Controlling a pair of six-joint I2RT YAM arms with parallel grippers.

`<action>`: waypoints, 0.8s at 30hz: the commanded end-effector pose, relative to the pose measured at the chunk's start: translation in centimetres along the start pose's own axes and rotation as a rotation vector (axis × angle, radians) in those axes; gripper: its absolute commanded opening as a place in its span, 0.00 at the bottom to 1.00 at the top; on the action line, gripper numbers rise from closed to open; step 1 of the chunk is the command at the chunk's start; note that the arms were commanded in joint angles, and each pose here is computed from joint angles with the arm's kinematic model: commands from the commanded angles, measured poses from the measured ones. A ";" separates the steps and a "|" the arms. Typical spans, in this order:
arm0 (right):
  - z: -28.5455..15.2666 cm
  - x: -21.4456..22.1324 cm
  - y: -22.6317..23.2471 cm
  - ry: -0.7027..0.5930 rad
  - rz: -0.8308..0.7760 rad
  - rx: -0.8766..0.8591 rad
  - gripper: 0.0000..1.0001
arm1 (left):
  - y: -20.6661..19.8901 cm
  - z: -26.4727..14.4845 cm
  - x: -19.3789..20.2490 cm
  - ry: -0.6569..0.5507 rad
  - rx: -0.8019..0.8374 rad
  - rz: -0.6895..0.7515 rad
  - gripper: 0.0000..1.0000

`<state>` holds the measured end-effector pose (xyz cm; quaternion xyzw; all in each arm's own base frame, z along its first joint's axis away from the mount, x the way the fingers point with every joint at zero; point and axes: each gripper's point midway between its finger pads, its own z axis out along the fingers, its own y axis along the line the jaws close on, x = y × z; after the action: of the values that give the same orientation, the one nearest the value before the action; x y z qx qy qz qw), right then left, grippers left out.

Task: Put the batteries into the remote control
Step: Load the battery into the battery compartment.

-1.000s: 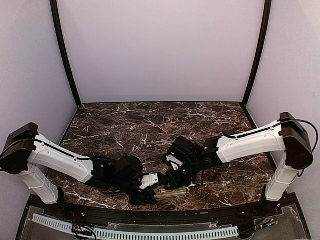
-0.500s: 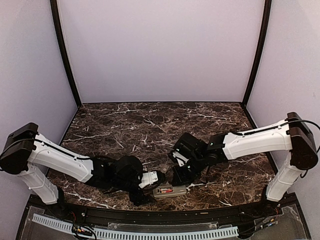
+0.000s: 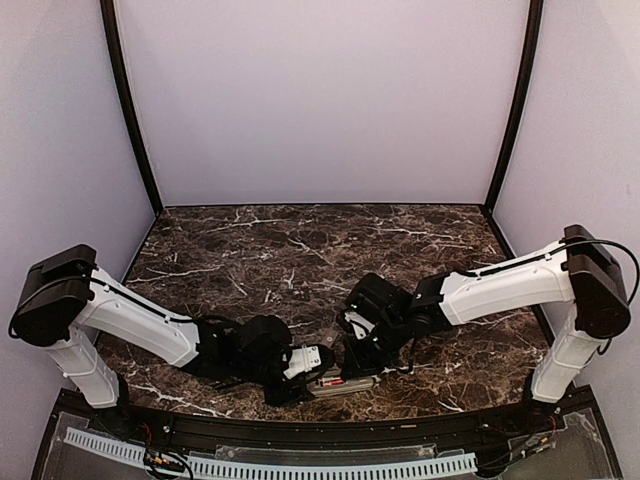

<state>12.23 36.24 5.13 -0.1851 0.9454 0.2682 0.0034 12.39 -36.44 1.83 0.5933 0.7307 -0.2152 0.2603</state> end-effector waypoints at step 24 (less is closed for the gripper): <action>2.8 1.5 -1.0 0.058 0.042 -0.012 0.00 | -1.7 0.9 -0.5 -0.012 0.110 -0.023 0.32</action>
<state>11.85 36.30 3.81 -0.1725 0.9455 0.2760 -0.0105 12.04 -37.00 1.88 0.5929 0.7269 -0.2361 0.2534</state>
